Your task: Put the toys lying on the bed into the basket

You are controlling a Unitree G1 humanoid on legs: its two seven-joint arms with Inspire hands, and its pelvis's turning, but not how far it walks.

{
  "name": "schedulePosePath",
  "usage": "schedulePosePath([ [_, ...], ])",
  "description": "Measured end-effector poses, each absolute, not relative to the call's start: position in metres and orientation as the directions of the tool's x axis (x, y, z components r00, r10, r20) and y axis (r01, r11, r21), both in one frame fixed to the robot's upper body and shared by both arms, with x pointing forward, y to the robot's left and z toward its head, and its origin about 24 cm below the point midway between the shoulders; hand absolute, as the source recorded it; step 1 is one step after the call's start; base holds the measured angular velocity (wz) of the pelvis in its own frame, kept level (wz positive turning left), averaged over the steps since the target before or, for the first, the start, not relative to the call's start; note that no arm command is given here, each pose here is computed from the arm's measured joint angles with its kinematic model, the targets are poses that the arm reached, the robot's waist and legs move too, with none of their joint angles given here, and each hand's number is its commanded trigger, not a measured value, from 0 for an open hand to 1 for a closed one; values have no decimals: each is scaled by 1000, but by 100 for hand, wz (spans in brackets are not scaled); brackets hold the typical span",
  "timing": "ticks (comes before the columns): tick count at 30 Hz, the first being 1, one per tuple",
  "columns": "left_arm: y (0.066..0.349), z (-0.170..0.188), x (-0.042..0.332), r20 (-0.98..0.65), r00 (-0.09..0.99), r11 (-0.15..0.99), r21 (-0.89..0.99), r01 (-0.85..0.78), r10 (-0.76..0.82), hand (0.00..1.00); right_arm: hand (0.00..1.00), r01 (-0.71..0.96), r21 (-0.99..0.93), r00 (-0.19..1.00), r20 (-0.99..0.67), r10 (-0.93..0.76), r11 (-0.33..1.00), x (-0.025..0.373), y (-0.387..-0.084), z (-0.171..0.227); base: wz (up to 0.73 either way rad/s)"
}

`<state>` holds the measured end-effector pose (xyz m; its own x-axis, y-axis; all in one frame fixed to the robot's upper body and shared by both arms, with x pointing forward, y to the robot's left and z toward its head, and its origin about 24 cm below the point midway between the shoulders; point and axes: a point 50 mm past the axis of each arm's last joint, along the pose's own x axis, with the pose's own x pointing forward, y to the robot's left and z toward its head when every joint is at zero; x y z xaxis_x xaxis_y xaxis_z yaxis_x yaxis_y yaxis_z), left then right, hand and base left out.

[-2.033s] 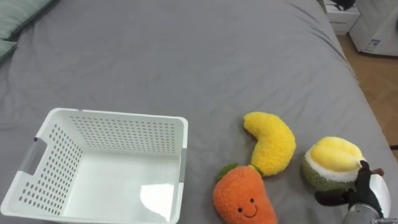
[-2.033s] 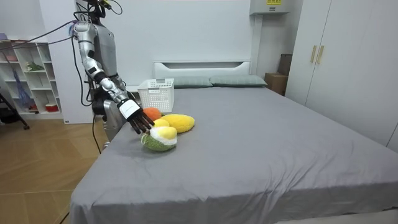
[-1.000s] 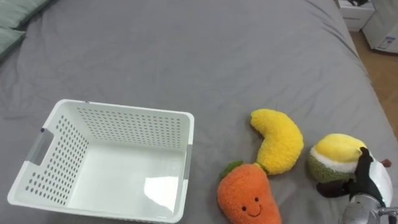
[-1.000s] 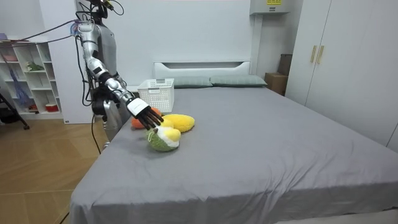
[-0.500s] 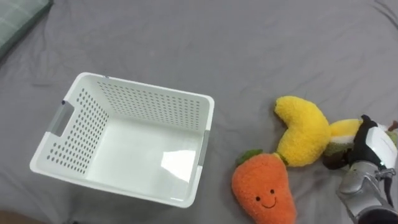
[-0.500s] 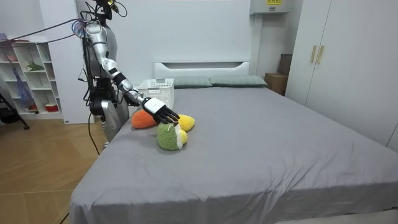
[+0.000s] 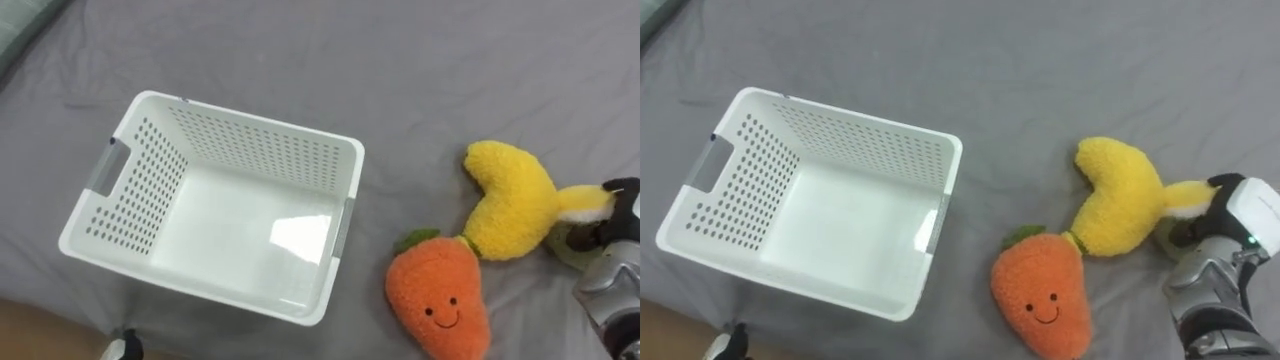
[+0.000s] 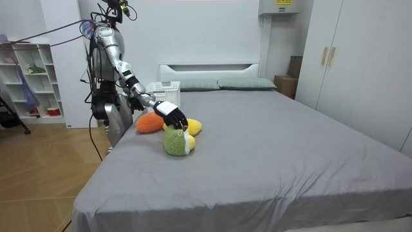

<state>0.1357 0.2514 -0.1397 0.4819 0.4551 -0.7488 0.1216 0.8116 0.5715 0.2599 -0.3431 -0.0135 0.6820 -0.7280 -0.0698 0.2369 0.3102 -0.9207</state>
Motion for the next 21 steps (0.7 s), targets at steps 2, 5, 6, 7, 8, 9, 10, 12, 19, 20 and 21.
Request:
schedulePosePath([
  [2,251,-139,139,-746,489,812,572,120,453,0,100,239,-927,672,-57,-739,289,258,-345,-13,2],
  [5,249,-138,142,-744,496,816,566,112,448,0,100,235,-932,659,-56,-750,276,255,-350,-13,0],
  [6,249,-138,143,-744,496,819,563,107,447,0,100,231,-934,660,-55,-749,273,255,-350,-13,0],
  [7,249,-138,143,-748,490,824,558,101,447,0,100,221,-938,667,-56,-743,269,255,-350,-13,0],
  [8,248,-138,144,-749,490,828,554,92,446,0,100,212,-940,672,-58,-738,268,255,-350,-13,0],
  [9,248,-138,145,-749,490,829,552,88,446,0,100,209,-941,676,-58,-735,267,256,-349,-13,0],
  [10,248,-137,146,-748,492,832,549,80,446,0,100,204,-942,681,-60,-730,268,257,-348,-13,0],
  [12,248,-137,147,-747,494,832,549,79,445,0,100,199,-941,686,-65,-725,273,258,-348,-12,0],
  [19,249,-137,146,-742,501,836,545,66,445,0,100,218,-925,671,-89,-736,311,259,-348,-13,-1],
  [20,250,-136,147,-740,504,838,543,58,445,0,100,224,-921,668,-92,-738,318,259,-348,-13,-8],
  [21,250,-136,146,-740,503,837,544,57,446,0,100,225,-921,667,-93,-739,319,258,-348,-13,-14],
])
